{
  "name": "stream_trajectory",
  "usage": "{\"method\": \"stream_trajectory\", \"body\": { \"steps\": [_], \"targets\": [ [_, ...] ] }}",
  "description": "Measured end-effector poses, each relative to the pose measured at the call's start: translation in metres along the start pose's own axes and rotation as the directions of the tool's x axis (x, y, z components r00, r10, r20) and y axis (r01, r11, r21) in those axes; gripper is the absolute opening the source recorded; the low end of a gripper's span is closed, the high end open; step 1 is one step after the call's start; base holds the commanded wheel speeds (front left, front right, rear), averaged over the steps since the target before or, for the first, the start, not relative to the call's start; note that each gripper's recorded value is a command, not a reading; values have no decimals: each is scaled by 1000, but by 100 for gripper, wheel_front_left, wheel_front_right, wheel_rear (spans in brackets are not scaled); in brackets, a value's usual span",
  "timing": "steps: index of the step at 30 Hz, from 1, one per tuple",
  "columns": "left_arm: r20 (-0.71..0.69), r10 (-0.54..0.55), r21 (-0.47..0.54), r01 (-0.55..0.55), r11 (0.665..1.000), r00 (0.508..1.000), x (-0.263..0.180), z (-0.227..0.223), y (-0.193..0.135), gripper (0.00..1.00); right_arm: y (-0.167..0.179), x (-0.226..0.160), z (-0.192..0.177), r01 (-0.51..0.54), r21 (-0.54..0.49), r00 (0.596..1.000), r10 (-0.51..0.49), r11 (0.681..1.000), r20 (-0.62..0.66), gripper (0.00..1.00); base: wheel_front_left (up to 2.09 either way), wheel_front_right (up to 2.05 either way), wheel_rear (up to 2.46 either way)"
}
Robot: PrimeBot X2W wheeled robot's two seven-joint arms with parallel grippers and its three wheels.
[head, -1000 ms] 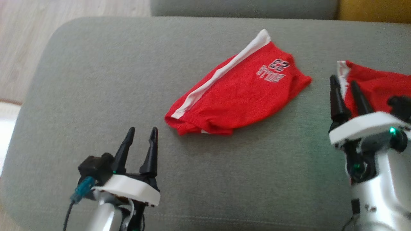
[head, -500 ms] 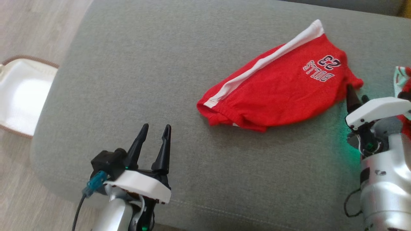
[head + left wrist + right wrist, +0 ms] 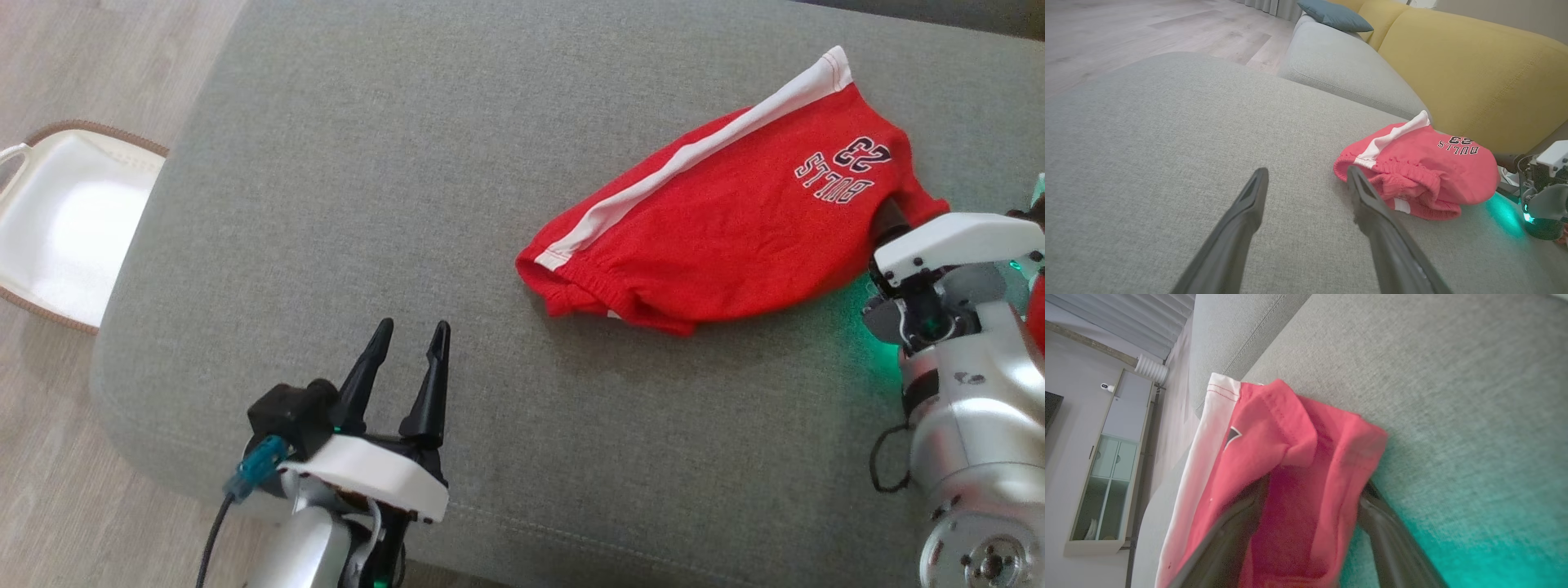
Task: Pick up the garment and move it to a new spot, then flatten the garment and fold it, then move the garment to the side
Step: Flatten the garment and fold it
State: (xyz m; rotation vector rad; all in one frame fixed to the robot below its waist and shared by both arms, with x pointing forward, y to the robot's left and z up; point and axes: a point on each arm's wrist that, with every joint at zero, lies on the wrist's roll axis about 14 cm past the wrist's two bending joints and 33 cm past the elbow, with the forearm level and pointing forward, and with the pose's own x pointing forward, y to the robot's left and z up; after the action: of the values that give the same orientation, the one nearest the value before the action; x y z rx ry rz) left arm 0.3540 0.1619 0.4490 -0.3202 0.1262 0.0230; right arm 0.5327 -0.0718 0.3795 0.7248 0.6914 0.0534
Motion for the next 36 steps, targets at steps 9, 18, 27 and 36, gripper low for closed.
{"method": "stream_trajectory", "body": {
  "steps": [9, 18, 27, 36],
  "targets": [
    [-5, -16, 6, 16, 1000, 1000, 5, -1, -4, 100, -1, 0, 10, -4, 92, 998, -3, 996, 71, 100, 0, 0, 0],
    [-29, -33, 22, 34, 999, 999, 7, -9, -8, 100, 2, -4, 23, -61, 165, 989, 37, 984, 145, 100, 0, 0, 0],
    [-36, -39, 32, 40, 999, 999, 7, -11, -9, 100, 3, -16, 22, -119, 157, 980, 90, 980, 177, 100, 0, 0, 0],
    [-30, -44, 40, 46, 998, 999, 6, -9, -11, 100, -7, -19, 8, -77, 93, 992, 67, 993, 109, 100, 0, 0, 0]
  ]
}}
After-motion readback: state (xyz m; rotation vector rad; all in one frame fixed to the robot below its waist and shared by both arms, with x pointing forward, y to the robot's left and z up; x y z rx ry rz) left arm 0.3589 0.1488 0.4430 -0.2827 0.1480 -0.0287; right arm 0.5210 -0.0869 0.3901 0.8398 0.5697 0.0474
